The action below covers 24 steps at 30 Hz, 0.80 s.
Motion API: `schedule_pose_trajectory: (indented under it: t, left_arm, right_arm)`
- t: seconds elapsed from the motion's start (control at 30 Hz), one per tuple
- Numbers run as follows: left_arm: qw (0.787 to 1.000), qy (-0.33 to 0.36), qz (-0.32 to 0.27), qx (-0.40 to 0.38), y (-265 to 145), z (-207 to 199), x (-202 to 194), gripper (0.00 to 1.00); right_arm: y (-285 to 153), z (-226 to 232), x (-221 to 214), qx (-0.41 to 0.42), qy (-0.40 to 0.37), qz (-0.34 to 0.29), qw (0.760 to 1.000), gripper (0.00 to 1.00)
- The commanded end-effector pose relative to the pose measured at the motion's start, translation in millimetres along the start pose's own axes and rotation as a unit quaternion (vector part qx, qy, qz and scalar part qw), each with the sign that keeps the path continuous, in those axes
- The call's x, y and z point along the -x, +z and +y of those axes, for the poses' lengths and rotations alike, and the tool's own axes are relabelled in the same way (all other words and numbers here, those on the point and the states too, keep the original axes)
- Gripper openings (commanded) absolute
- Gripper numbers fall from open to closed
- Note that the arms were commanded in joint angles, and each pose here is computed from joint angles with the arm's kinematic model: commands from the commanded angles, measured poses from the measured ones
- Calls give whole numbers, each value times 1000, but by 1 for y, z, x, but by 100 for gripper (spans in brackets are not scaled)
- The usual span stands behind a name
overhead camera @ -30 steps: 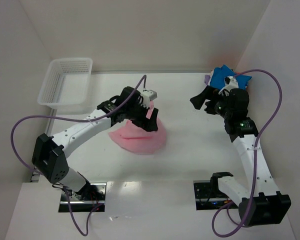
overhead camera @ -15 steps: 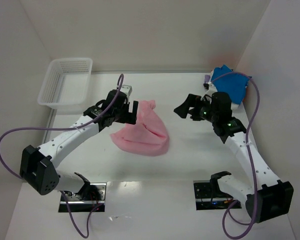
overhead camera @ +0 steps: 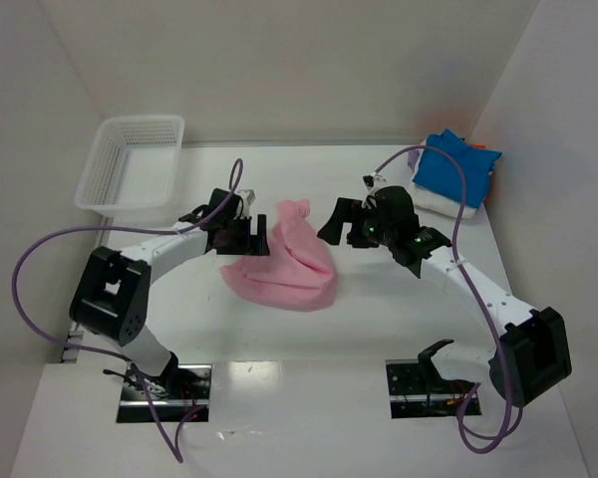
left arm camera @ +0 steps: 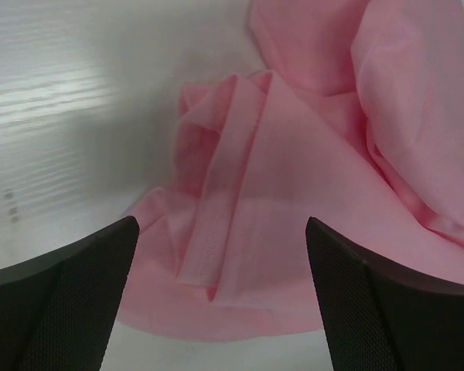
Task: Fold and stack the t-shirts
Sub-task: Flatten out the tshirt
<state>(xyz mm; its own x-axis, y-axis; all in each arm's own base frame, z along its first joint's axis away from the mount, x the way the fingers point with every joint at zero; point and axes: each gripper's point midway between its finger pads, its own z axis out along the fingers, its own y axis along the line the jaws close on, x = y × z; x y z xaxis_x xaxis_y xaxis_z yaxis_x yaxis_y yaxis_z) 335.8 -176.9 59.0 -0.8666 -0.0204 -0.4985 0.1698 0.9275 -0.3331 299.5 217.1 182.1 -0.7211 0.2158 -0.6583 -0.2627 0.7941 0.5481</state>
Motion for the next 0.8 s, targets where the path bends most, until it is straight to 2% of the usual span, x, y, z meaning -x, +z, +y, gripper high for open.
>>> schedule_pose_trajectory:
  t: [0.0, 0.1, 0.23, 0.5, 0.67, 0.77]
  left_arm:
    - [994, 26, -12, -107, 8, -36, 17, 94]
    - [993, 30, -5, -118, 12, -40, 18, 90]
    - [992, 32, 6, -123, 21, -43, 16, 78]
    - [993, 30, 8, -111, 21, -42, 21, 11]
    - [996, 30, -15, -88, -1, -43, 40, 1]
    - [995, 34, -49, -78, -30, -50, 63, 0]
  right_arm:
    - [2, 5, 20, 0, -4, -40, 999, 100]
    - [2, 0, 20, -12, -3, -42, 999, 100]
    - [2, -2, 21, -18, -3, -46, 999, 100]
    - [-1, -5, 26, -29, -3, -58, 998, 100]
    - [-5, -5, 29, -32, -4, -66, 997, 100]
    - [-9, -3, 32, -30, -5, -73, 997, 100]
